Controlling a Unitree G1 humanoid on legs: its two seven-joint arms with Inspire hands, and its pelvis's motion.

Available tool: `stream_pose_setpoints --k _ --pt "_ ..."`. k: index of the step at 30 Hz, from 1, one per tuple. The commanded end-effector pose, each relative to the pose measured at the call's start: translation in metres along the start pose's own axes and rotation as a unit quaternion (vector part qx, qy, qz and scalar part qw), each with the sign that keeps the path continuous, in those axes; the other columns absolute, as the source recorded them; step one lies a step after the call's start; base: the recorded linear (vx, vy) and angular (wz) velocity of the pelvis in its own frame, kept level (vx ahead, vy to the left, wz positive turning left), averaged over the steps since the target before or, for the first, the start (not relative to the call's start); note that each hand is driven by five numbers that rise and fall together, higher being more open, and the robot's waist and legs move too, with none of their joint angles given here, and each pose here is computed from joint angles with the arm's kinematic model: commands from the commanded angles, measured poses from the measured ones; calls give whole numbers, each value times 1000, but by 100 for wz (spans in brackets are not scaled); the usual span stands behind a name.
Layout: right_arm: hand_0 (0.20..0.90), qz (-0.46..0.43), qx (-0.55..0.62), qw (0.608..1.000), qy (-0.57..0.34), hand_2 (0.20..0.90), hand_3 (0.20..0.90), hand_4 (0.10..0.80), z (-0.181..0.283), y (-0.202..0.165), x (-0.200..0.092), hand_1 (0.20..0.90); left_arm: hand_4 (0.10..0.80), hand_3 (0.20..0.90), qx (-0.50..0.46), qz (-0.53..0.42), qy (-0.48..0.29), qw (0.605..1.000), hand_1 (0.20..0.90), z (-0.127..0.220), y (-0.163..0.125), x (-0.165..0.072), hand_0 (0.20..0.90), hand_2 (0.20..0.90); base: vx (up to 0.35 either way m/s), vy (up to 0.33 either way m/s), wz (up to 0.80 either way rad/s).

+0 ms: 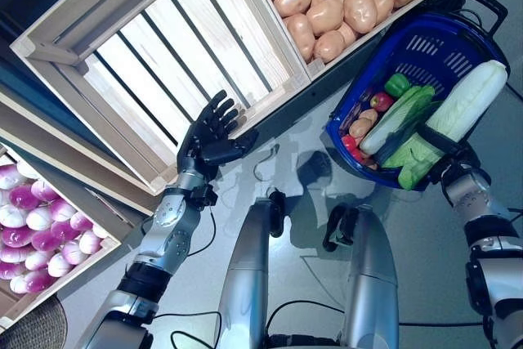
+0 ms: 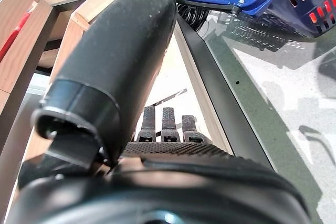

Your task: Put vegetables into the basket

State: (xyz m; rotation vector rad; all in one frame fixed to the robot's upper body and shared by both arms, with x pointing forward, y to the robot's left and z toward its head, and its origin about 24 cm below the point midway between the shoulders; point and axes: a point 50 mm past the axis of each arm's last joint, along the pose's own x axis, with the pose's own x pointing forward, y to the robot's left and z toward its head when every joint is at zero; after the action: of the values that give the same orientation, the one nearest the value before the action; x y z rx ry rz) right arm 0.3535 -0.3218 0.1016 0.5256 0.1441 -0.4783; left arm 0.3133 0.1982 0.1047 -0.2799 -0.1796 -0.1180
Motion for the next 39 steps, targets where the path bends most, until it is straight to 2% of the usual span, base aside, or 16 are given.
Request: stream_pose_setpoints --k 1,15,22,27,34,39 --pt "900 35 16 992 -121 900 900 800 75 13 -5 900 800 900 -13 -70 -81 994 900 29 -22 0 900 900 0 0 0" --pt "900 51 -6 991 -125 900 900 800 75 5 -6 900 800 900 -25 -77 -72 994 900 20 -15 -8 900 900 7 52 0" --pt "900 63 -7 993 -99 900 900 800 55 -1 -6 900 800 900 -15 -75 -56 996 900 11 -8 -12 900 900 32 48 -4" --pt "900 74 -1 996 -57 900 900 800 11 -12 -9 900 800 900 3 -72 -7 997 900 -11 -7 -19 900 900 78 39 -5" --pt "900 97 12 995 -15 900 900 800 -58 -9 -25 900 800 900 12 -45 68 997 900 -47 -4 -33 900 900 78 46 -15" --pt "900 109 5 994 20 900 900 800 -101 -18 -44 900 800 900 2 -19 138 990 900 -80 1 -55 900 900 87 58 -5"
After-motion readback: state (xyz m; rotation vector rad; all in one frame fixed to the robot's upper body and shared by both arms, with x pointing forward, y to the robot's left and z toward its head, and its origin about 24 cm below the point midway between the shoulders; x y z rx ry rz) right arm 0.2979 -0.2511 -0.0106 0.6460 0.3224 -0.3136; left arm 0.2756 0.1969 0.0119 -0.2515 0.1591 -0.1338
